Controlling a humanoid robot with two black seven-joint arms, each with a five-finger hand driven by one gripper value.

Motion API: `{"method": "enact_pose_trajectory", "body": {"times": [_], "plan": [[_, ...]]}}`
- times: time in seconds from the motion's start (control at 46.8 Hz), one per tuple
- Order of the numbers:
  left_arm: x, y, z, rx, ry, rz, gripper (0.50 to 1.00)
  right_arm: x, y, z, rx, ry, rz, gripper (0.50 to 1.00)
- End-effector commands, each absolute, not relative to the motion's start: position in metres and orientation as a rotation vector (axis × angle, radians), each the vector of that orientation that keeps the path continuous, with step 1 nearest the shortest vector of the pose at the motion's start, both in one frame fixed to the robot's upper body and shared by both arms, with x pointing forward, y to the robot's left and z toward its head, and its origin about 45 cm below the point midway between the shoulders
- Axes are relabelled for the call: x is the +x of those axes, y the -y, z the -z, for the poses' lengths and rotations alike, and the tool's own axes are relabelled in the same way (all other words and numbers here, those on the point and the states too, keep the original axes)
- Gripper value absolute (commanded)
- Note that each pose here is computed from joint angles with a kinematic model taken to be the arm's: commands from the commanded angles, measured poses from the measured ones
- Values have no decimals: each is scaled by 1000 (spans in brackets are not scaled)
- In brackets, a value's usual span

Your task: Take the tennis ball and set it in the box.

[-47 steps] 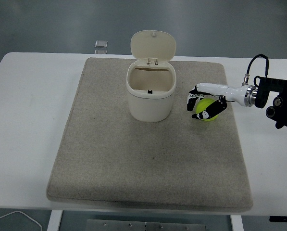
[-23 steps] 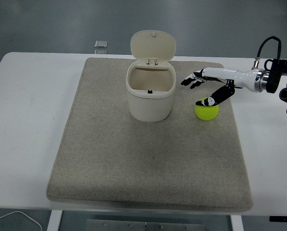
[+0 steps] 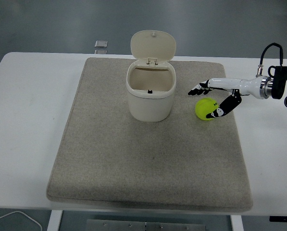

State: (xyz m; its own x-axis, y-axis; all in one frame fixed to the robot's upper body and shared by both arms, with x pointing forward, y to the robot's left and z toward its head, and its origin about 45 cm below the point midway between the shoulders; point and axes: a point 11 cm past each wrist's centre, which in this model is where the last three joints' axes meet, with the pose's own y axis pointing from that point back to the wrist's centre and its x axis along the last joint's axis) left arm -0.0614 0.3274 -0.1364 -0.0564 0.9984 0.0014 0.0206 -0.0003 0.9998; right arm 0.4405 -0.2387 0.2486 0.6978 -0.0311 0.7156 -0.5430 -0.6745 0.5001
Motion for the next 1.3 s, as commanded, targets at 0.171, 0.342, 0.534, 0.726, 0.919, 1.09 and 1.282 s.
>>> {"method": "enact_pose_trajectory", "body": {"times": [0.171, 0.342, 0.534, 0.726, 0.919, 1.09, 1.282], "plan": [[-61, -327, 136, 1198, -1265, -1242, 996, 437, 239, -238, 2167, 417, -890, 860], [-61, -327, 136, 1198, -1265, -1242, 996, 437, 243, -232, 2152, 421, -887, 858], [-61, -327, 136, 1198, -1265, -1242, 996, 437, 247, -229, 2135, 418, -891, 854], [-61, -327, 136, 1198, -1265, -1242, 996, 437, 246, -229, 2132, 423, -905, 811], [-61, -327, 136, 1197, -1266, -1241, 996, 439, 248, -229, 2122, 428, -905, 707], [-61, -327, 136, 1198, -1265, -1242, 996, 439, 249, -228, 2111, 419, -914, 670], [-61, -327, 136, 1196, -1267, -1240, 996, 439, 249, -229, 2116, 417, -919, 552]]}}
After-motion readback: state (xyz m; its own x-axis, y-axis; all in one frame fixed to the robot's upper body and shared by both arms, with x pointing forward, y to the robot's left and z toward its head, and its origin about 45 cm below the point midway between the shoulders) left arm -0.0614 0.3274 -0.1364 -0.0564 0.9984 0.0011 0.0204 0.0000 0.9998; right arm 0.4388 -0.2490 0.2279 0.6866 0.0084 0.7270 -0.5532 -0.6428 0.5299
